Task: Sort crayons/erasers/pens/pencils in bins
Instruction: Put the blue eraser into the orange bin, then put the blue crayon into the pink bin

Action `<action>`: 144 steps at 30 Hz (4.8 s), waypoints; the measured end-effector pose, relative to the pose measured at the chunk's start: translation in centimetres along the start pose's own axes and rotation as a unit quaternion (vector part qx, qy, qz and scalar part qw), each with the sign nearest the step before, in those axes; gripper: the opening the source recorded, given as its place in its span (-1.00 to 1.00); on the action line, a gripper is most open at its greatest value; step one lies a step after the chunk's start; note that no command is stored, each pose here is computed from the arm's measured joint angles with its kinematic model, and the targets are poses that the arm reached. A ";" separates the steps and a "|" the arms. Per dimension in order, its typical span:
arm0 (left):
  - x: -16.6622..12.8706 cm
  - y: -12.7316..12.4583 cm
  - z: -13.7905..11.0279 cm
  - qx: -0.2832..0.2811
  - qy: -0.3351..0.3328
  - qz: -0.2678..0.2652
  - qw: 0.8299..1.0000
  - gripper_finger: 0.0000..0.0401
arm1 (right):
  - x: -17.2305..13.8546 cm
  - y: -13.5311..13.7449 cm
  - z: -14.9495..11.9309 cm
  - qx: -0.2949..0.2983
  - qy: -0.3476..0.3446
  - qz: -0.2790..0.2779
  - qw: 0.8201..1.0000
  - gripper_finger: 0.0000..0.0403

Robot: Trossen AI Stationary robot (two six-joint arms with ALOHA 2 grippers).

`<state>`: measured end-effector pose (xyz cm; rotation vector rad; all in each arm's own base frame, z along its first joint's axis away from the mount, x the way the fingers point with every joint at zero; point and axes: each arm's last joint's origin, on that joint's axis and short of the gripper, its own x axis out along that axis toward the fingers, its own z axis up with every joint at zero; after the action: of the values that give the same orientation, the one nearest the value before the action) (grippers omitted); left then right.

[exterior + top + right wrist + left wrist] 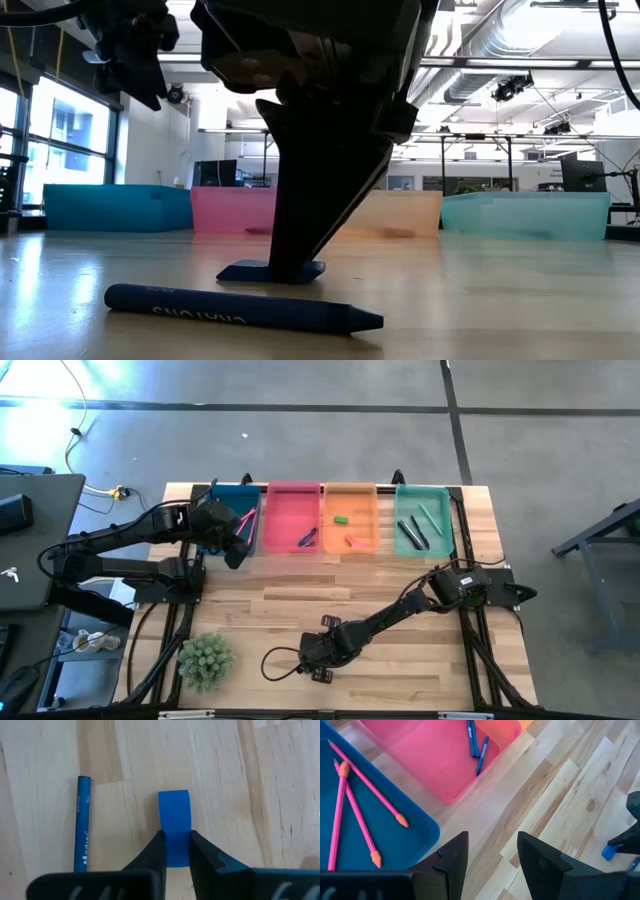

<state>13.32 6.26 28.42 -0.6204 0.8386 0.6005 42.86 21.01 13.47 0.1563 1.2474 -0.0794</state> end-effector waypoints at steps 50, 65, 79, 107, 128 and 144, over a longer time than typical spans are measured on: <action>-0.1 -0.4 -1.3 0.044 0.049 0.011 0.998 -0.22 | -10.4 -6.9 8.1 0.007 -0.033 -0.111 0.993 -0.73; -0.1 -0.6 -1.3 0.070 0.014 0.072 0.995 -0.22 | -13.5 -16.7 10.2 0.017 -0.005 -0.184 0.983 -0.73; -0.1 -0.6 -1.0 0.069 -0.011 0.088 0.994 -0.22 | -17.1 -27.3 10.3 0.099 0.018 -0.225 0.969 -0.73; -0.1 -1.4 0.1 0.082 -0.065 0.042 0.994 -0.22 | -12.5 -38.3 8.9 0.307 0.107 -0.131 0.936 -0.73; -0.1 -1.4 0.1 0.091 -0.064 0.042 0.993 -0.22 | -10.3 -41.0 8.4 0.327 0.129 -0.071 0.933 -0.41; -0.1 -1.4 0.1 0.090 -0.064 0.043 0.993 -0.22 | -10.2 -40.5 8.1 0.324 0.156 -0.074 0.930 -0.16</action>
<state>14.30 5.41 28.91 -0.3790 0.7913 0.6274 41.31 -20.50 22.60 0.6691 1.5126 -0.6207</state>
